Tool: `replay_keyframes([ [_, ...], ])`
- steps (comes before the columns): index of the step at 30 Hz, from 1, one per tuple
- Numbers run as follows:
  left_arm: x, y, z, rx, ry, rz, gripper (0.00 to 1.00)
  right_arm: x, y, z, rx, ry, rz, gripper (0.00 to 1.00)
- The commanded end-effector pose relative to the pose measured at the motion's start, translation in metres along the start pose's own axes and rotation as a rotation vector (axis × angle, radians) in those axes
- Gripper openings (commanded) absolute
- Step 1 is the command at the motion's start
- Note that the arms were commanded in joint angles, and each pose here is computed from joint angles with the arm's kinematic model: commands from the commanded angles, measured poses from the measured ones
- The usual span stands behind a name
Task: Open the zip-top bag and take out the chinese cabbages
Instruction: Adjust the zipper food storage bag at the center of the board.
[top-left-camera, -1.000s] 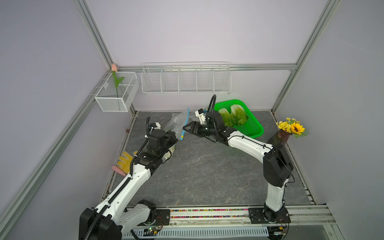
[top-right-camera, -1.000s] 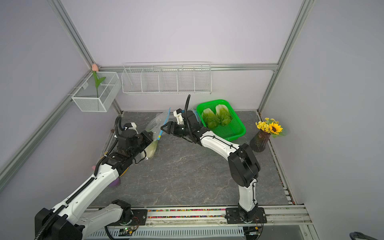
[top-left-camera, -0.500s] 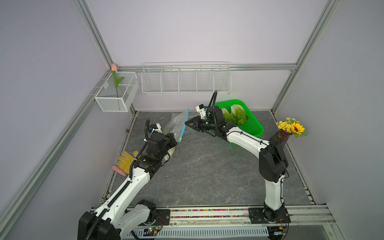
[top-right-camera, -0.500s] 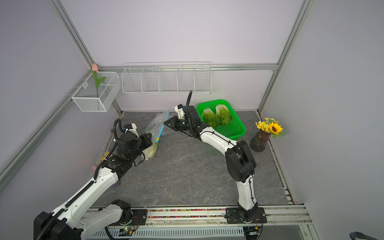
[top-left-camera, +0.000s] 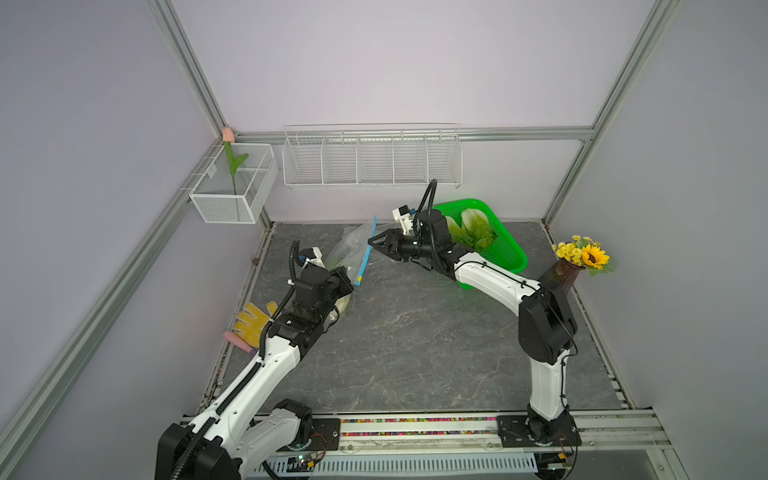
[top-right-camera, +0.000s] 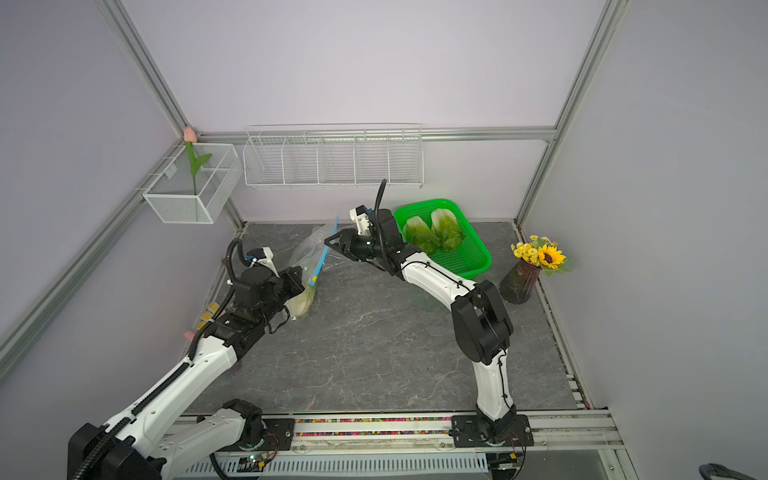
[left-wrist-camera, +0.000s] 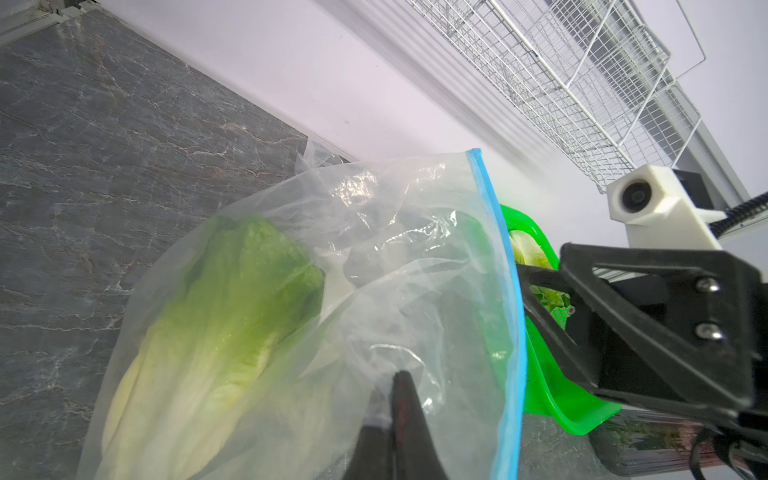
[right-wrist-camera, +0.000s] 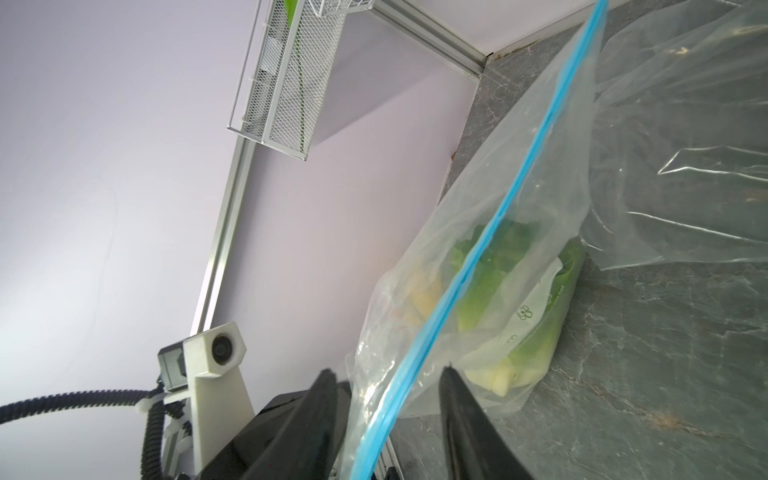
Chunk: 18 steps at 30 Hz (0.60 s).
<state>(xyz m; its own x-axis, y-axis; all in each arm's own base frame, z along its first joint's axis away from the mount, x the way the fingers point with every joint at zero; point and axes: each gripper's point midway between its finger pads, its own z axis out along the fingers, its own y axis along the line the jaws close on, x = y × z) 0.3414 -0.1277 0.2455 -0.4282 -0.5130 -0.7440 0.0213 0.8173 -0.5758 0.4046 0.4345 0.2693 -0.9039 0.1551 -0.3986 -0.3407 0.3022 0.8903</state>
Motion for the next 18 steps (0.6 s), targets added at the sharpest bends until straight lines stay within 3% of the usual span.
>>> replay_keyframes([
  [1, -0.007, -0.002, -0.002, 0.005, -0.034, 0.008, 0.00, -0.004, -0.003, 0.004, -0.008, -0.001, 0.001, 0.56],
  [6, -0.003, -0.002, -0.001, 0.011, -0.022, 0.014, 0.00, -0.001, -0.004, 0.016, -0.025, 0.026, 0.007, 0.56],
  [11, 0.000, 0.000, 0.001, 0.017, -0.027, 0.014, 0.00, -0.001, -0.001, 0.038, -0.061, 0.069, 0.038, 0.47],
  [18, -0.002, -0.003, -0.001, 0.028, -0.031, 0.069, 0.00, -0.007, -0.001, 0.034, -0.032, 0.041, 0.013, 0.10],
])
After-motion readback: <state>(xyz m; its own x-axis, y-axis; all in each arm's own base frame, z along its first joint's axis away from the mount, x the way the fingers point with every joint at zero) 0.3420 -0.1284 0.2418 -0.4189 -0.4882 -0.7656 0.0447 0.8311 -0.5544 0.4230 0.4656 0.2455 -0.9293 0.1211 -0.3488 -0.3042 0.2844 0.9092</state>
